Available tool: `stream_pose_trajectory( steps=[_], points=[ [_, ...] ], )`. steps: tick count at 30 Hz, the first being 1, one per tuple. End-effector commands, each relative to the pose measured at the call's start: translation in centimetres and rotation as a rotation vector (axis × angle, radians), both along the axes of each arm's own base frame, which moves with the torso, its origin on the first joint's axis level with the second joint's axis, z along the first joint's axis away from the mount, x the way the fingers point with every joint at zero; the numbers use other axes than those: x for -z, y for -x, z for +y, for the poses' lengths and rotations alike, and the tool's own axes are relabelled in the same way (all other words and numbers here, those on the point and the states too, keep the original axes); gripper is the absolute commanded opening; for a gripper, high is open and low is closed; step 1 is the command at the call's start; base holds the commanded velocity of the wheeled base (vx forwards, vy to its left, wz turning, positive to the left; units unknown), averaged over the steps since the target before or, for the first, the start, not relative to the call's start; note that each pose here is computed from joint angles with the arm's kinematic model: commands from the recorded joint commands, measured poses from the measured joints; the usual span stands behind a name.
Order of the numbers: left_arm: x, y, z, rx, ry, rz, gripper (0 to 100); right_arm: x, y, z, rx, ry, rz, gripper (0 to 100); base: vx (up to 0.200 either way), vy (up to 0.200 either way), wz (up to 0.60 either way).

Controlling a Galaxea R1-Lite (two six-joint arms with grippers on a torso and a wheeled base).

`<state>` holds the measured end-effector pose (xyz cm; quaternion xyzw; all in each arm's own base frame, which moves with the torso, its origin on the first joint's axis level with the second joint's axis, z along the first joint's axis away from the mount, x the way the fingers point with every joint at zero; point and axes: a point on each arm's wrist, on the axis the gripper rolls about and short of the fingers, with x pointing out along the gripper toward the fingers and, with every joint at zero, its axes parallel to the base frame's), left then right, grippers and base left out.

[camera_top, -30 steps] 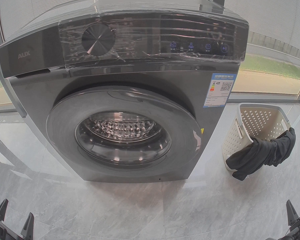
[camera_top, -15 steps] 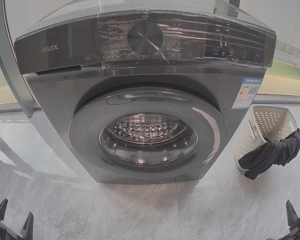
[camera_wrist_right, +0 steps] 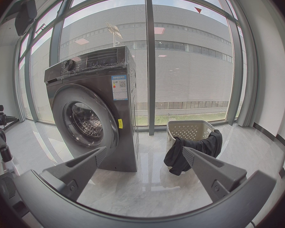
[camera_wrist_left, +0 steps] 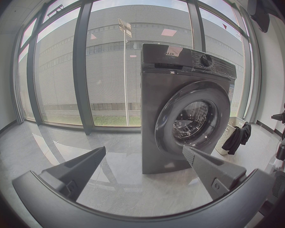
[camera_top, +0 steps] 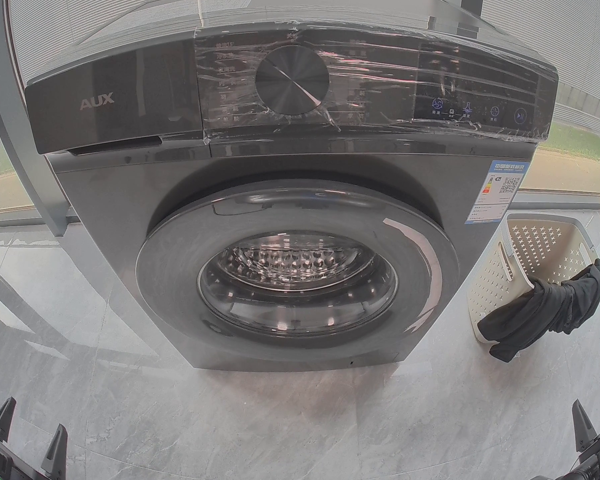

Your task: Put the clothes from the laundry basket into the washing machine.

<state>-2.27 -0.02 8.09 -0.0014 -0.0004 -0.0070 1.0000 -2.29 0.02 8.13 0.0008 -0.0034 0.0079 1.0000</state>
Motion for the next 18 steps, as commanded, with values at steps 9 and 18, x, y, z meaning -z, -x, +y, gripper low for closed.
stream_pose_trajectory(
  steps=[9, 18],
  points=[
    [0.49, 0.02, 0.0, -0.002, -0.001, -0.002, 100, 0.52, -0.01, 0.0, 0.0, 0.0, 0.001, 100, 0.0, 0.0, 0.0],
    [0.49, 0.02, 0.0, -0.002, -0.001, -0.002, 100, 0.54, -0.01, 0.01, 0.005, 0.002, 0.002, 100, 0.0, 0.0, 0.0]
  ],
)
